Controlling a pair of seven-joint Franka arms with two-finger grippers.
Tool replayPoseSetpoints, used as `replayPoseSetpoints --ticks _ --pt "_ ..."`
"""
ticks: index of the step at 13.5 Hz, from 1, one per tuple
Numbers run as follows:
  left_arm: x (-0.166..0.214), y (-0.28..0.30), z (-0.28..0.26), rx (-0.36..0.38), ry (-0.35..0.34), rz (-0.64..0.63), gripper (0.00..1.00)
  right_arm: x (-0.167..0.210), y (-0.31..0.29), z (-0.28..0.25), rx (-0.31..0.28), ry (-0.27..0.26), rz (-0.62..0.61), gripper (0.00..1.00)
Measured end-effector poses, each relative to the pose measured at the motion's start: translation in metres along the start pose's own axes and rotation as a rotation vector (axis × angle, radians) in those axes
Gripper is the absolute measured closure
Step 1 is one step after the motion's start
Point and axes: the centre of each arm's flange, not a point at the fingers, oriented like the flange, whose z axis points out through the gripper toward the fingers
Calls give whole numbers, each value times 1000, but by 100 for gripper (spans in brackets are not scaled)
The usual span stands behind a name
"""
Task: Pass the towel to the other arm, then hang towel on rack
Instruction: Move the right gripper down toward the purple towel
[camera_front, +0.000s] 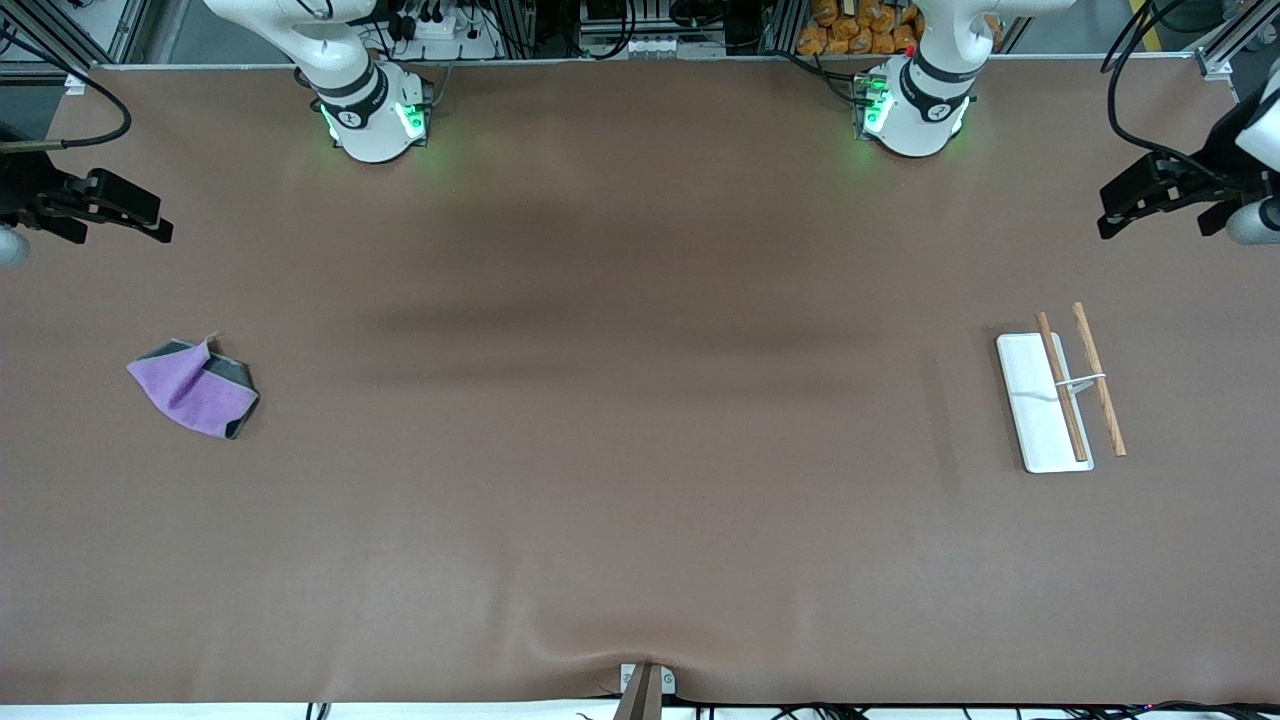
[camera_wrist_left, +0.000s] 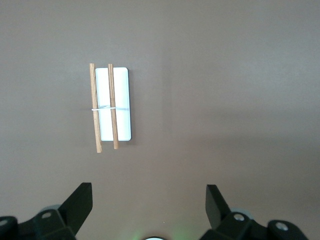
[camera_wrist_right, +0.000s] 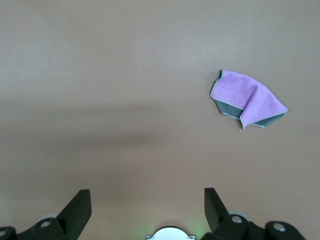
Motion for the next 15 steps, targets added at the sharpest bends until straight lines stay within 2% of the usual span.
replayPoseSetpoints --ticks 8,15 --pt "5 2 8 2 -15 4 0 0 0 1 0 -3 0 0" --pt "10 9 25 5 -48 17 0 1 5 22 0 -99 11 0"
